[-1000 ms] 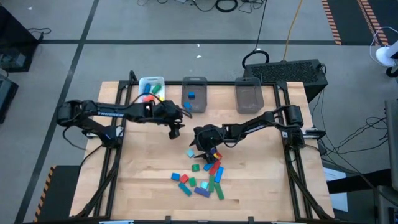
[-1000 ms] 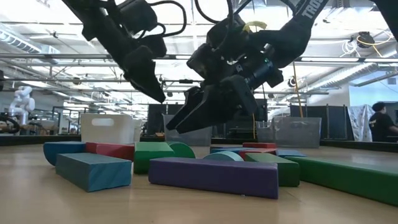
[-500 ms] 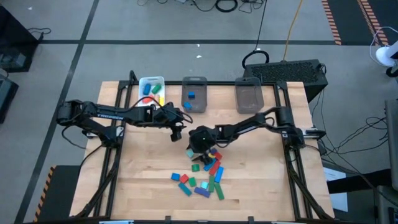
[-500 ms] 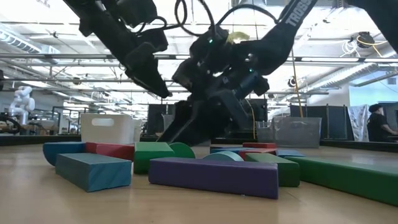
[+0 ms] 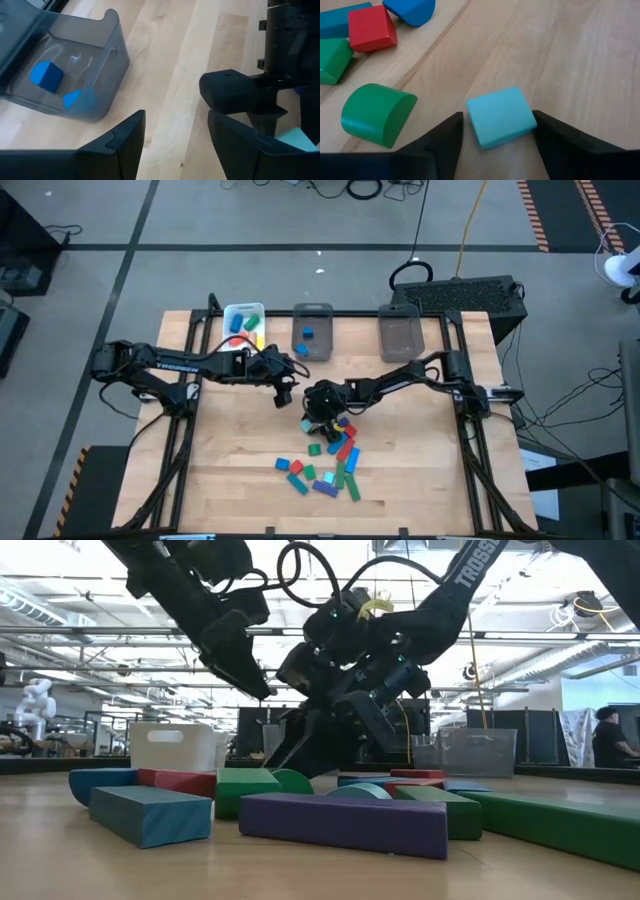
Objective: Sort blocks by size
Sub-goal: Put the light blue half circle block into the left black bin
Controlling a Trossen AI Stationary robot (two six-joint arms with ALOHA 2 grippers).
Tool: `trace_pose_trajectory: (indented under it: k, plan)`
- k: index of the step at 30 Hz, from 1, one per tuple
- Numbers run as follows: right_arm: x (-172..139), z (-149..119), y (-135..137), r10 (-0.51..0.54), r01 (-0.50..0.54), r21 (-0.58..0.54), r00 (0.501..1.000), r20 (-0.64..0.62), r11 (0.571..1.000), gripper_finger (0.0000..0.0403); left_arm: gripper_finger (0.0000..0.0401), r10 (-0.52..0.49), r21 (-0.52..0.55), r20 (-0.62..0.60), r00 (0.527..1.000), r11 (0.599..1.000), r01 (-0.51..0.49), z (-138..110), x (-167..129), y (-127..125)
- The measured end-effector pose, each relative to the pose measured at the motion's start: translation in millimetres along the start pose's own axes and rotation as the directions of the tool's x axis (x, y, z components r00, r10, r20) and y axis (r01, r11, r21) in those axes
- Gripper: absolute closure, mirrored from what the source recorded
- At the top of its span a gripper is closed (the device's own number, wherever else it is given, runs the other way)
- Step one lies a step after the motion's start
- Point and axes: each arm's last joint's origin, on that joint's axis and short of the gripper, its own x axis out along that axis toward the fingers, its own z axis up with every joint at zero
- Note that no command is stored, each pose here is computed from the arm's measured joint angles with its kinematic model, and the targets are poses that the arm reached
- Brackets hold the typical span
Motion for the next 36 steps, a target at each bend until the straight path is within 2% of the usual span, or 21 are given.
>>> trace_pose_trajectory:
  k: [6, 13, 21, 27, 33, 36]
  plan:
    - [-1, 0, -1, 0.014, -0.014, 0.01, 1.0, 0.012, 1.0, 0.0252, 0.0183, 0.021, -0.005, -0.005, 1.0, 1.0, -0.021, -1, 0, 1]
    - [-7, 4, -6, 0.004, -0.005, 0.046, 1.0, 0.02, 0.999, 0.0248, 0.0183, 0.008, -0.002, -0.029, 1.0, 1.0, -0.008, -3, -1, -5]
    - [-46, 25, -18, -0.033, 0.03, 0.068, 0.999, 0.032, 0.997, 0.0253, 0.0183, 0.05, 0.208, -0.032, 0.998, 0.977, -0.042, -7, -6, -24]
    - [-76, 33, -36, 0.011, -0.025, 0.155, 0.996, 0.089, 0.988, 0.0245, 0.0183, 0.029, 0.405, 0.033, 0.999, 0.914, -0.04, -4, -10, -41]
    - [-91, 26, -58, 0.091, -0.134, 0.281, 0.983, 0.158, 0.95, 0.0248, 0.0183, -0.036, 0.611, 0.082, 0.996, 0.791, -0.022, -3, -16, -60]
    - [-96, 26, -63, 0.147, -0.203, 0.289, 0.968, 0.204, 0.935, 0.0246, 0.0183, -0.055, 0.663, 0.104, 0.993, 0.748, -0.028, -2, -17, -65]
